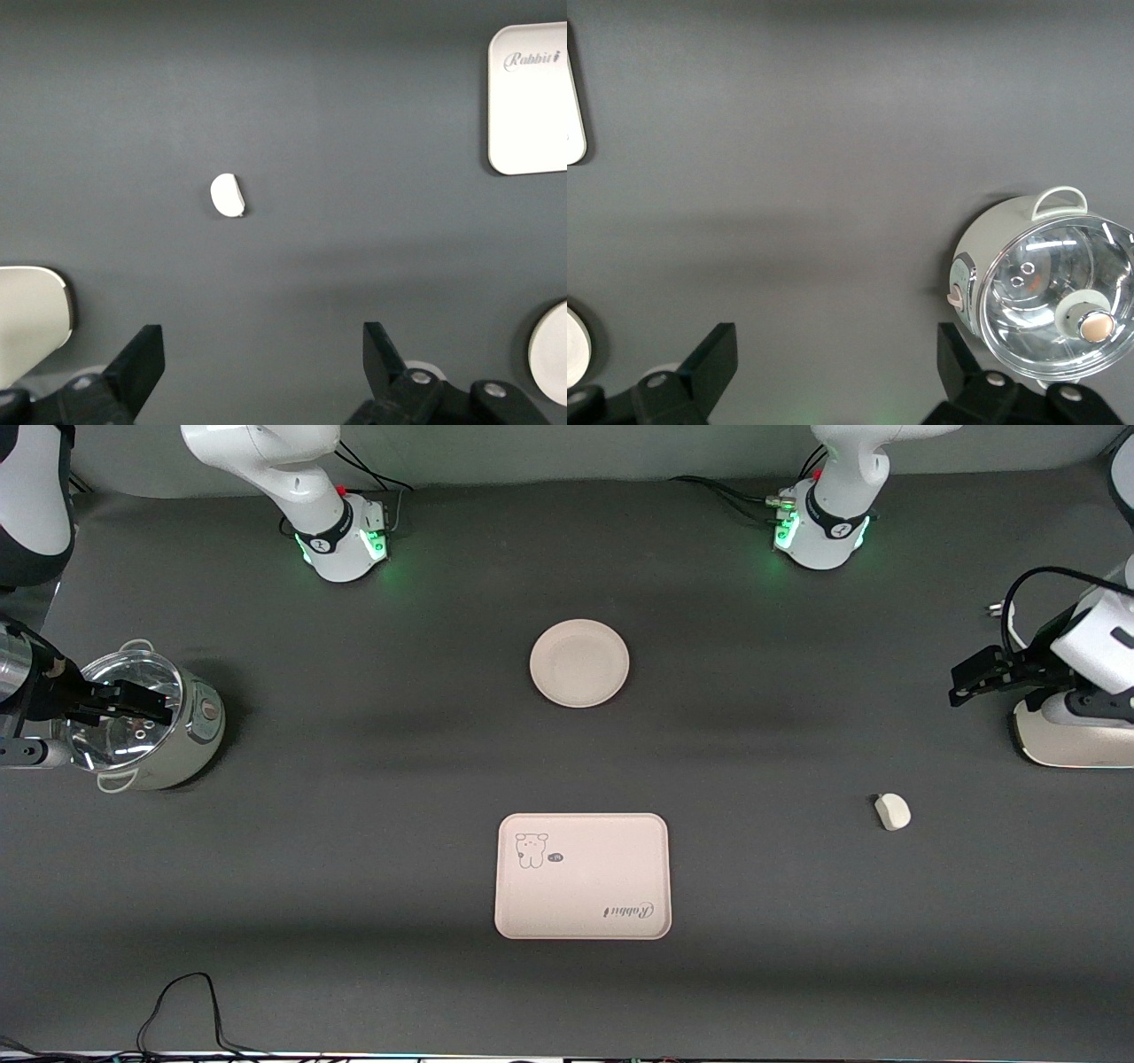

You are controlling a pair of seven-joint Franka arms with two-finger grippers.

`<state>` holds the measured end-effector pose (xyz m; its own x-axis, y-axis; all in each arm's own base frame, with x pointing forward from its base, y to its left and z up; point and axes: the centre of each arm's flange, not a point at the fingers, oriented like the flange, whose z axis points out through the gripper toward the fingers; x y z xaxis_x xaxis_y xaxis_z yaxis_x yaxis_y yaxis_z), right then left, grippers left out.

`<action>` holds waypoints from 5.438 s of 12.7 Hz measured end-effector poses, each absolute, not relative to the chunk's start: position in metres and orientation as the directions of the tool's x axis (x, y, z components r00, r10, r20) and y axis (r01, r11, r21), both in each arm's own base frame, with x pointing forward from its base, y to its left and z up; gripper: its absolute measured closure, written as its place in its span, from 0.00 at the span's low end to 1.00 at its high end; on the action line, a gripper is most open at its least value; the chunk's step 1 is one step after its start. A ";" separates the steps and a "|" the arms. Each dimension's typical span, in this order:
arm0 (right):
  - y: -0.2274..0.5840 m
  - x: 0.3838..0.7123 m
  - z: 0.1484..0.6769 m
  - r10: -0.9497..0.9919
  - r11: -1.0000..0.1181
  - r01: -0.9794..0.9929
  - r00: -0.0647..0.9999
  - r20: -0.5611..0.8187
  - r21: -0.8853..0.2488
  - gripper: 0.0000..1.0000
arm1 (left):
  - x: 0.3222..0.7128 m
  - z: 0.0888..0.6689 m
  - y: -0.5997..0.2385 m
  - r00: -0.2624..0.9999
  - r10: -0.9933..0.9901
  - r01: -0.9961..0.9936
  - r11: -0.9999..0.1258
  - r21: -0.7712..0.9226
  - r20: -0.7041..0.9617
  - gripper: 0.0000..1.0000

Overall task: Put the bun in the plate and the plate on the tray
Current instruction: 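Reach the left gripper down to the white bun and grasp it, then carry the bun with the left gripper over the white plate and lower it, then open the left gripper and withdraw it while the right gripper rises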

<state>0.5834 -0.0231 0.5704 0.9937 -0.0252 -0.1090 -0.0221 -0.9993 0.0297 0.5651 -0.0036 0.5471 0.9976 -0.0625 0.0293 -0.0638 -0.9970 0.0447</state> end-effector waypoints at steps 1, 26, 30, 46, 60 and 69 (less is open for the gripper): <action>-0.023 0.583 0.570 -0.025 -0.999 -0.022 0.994 -0.109 0.030 0.00 | 0.578 0.526 0.001 0.998 -0.061 -0.062 -0.998 0.030 0.032 0.00; -0.029 0.580 0.576 -0.036 -0.999 -0.034 0.994 -0.099 0.023 0.00 | 0.590 0.298 -0.074 0.995 -0.006 -0.004 -1.000 0.020 -0.102 0.91; -0.028 0.580 0.576 -0.037 -0.999 -0.037 0.994 -0.099 0.009 0.00 | 0.522 0.380 -0.273 0.997 0.048 0.052 -0.996 0.067 -0.063 0.92; -0.031 0.580 0.576 -0.045 -0.999 -0.046 0.994 -0.100 -0.002 0.00 | 0.349 0.210 -0.506 0.970 0.234 0.234 -0.972 -0.007 -0.059 0.46; -0.031 0.579 0.572 -0.045 -0.999 -0.046 0.993 -0.110 -0.002 0.00 | 0.349 0.211 -0.507 0.966 0.252 0.252 -0.968 -0.008 -0.057 0.00; -0.031 0.579 0.571 -0.045 -0.999 -0.045 0.993 -0.111 -0.003 0.00 | 0.466 0.325 -0.420 0.981 0.193 0.189 -0.977 -0.104 -0.034 0.00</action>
<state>0.5785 -0.0309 0.5712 0.9928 -0.0447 -0.1113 -0.0454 -0.9990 -0.0032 0.4662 -0.4198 0.3251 0.9806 0.1930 -0.0343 0.1885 -0.9765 -0.1042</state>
